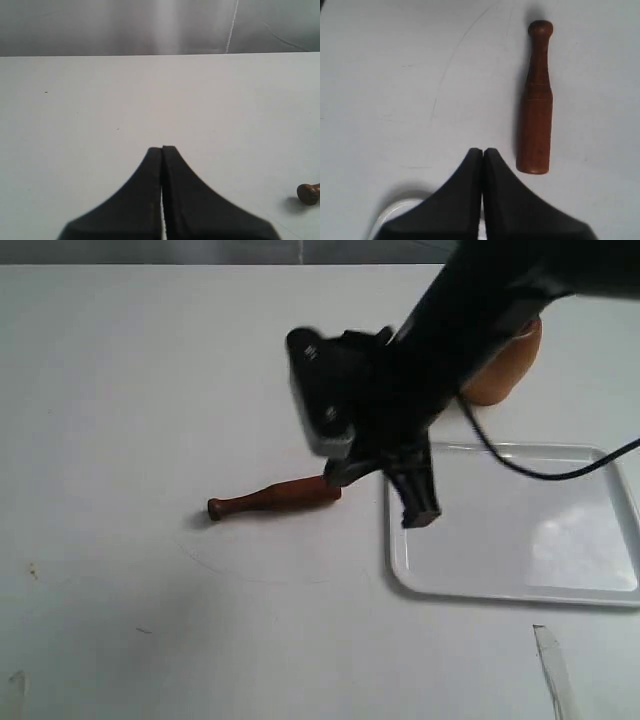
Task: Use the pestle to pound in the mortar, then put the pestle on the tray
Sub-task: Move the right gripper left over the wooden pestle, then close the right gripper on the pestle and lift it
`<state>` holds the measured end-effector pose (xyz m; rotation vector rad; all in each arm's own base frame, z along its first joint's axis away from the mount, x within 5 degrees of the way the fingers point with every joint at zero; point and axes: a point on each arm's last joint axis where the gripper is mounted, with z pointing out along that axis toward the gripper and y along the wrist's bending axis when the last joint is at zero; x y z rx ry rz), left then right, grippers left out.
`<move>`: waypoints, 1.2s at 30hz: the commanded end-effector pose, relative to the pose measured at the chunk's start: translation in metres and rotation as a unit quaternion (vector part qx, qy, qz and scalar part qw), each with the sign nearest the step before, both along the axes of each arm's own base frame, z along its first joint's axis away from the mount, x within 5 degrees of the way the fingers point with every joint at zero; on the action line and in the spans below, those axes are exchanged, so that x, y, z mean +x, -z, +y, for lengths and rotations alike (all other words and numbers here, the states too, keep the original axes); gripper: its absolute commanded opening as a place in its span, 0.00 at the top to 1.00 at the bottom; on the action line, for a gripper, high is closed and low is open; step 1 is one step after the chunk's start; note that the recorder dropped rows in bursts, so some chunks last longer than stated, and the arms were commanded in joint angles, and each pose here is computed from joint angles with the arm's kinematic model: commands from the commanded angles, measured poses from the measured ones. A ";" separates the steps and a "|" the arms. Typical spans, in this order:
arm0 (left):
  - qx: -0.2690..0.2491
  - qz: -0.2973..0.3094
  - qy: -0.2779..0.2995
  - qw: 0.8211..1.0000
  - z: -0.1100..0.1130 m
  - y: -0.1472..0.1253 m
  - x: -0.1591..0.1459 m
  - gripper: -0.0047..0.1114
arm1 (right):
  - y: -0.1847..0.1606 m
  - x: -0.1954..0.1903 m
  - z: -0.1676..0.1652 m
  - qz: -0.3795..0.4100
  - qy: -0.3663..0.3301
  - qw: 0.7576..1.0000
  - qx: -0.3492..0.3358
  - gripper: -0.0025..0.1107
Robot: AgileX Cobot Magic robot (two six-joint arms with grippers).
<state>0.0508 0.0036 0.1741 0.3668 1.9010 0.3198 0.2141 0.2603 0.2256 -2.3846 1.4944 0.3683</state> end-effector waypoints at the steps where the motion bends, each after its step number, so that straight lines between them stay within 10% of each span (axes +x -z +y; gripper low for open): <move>1: -0.007 -0.002 0.003 1.000 -0.001 0.000 0.000 0.96 | 0.017 -0.021 0.043 -0.079 -0.022 0.997 0.008 0.90; 8: -0.007 -0.002 0.003 1.000 -0.001 0.000 0.000 0.96 | 0.037 -0.029 0.070 -0.124 -0.013 0.992 0.033 0.49; 36: -0.007 -0.002 0.003 1.000 -0.001 0.000 0.000 0.96 | 0.095 0.013 0.127 -0.052 0.068 0.991 -0.106 0.62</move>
